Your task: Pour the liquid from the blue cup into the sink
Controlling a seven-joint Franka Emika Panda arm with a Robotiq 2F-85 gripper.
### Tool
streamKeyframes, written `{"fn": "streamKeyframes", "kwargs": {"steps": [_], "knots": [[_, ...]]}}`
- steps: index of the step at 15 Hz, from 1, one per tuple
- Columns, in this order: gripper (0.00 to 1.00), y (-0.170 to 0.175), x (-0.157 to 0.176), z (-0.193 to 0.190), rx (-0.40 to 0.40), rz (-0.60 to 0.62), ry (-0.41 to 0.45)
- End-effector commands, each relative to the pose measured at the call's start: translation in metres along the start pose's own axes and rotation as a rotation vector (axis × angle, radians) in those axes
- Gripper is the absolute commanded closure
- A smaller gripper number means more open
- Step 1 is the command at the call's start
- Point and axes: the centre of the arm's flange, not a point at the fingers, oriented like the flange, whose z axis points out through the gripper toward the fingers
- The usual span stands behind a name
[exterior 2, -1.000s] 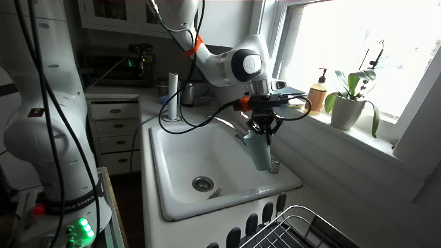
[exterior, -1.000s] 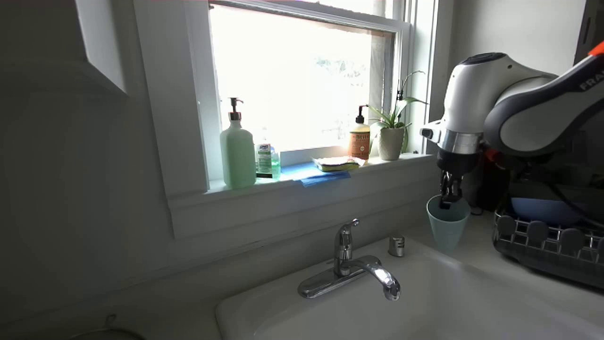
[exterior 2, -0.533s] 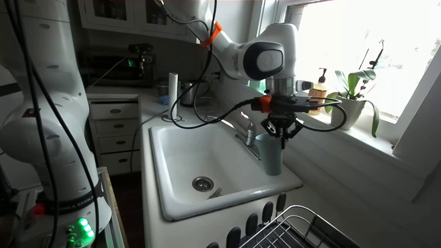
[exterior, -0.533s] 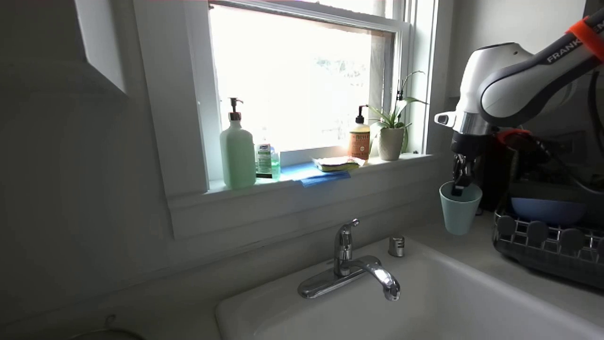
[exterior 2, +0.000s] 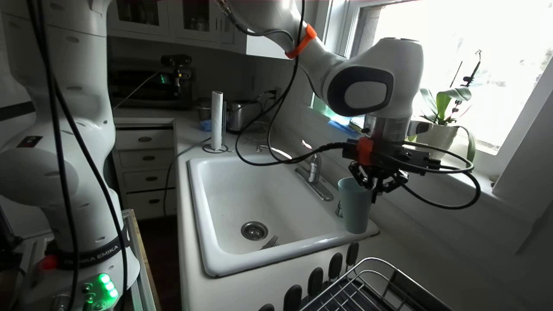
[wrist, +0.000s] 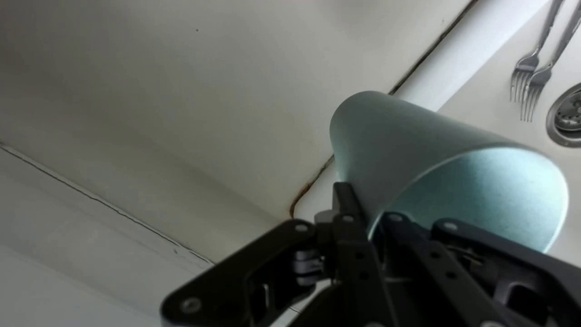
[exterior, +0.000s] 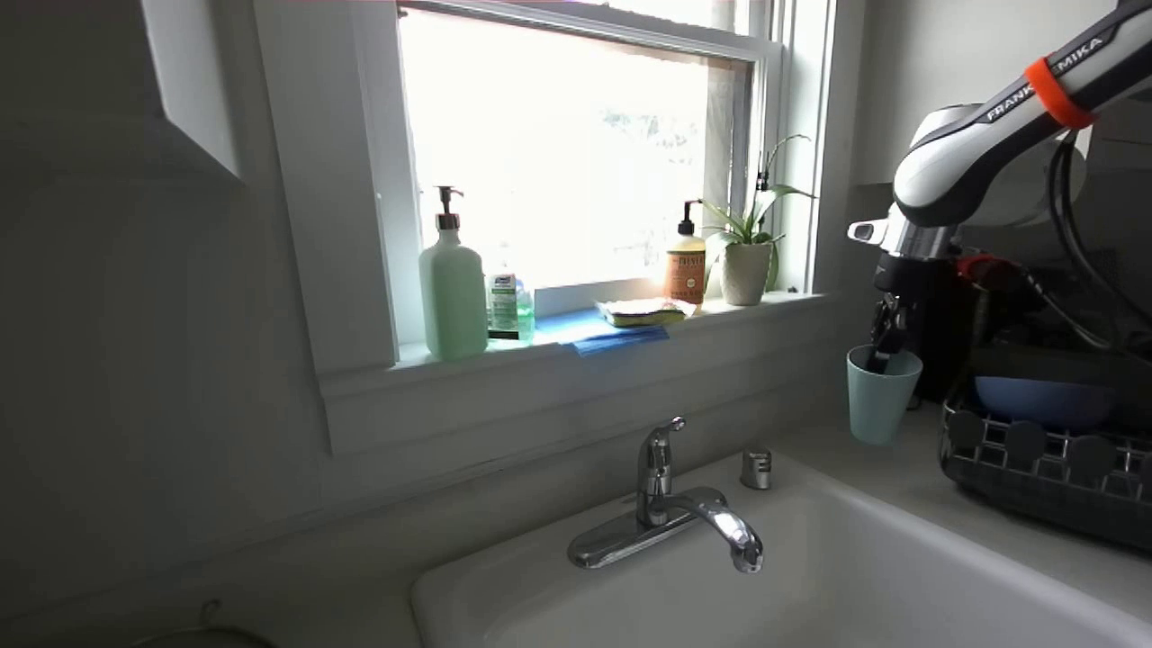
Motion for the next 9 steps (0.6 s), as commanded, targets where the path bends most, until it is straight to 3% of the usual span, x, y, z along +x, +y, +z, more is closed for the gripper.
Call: {"fn": "streamKeyframes", "kwargs": {"steps": [1,5,6,9], "knots": [[0.95,0.007,-0.002,0.005,0.015,0.013,0.0],[0.95,0.02,-0.001,0.017,0.028,0.032,-0.004],[0.99,0.019,0.001,0.017,0.029,0.032,-0.004],[0.99,0.04,0.009,0.028,0.097,0.081,0.004]]}}
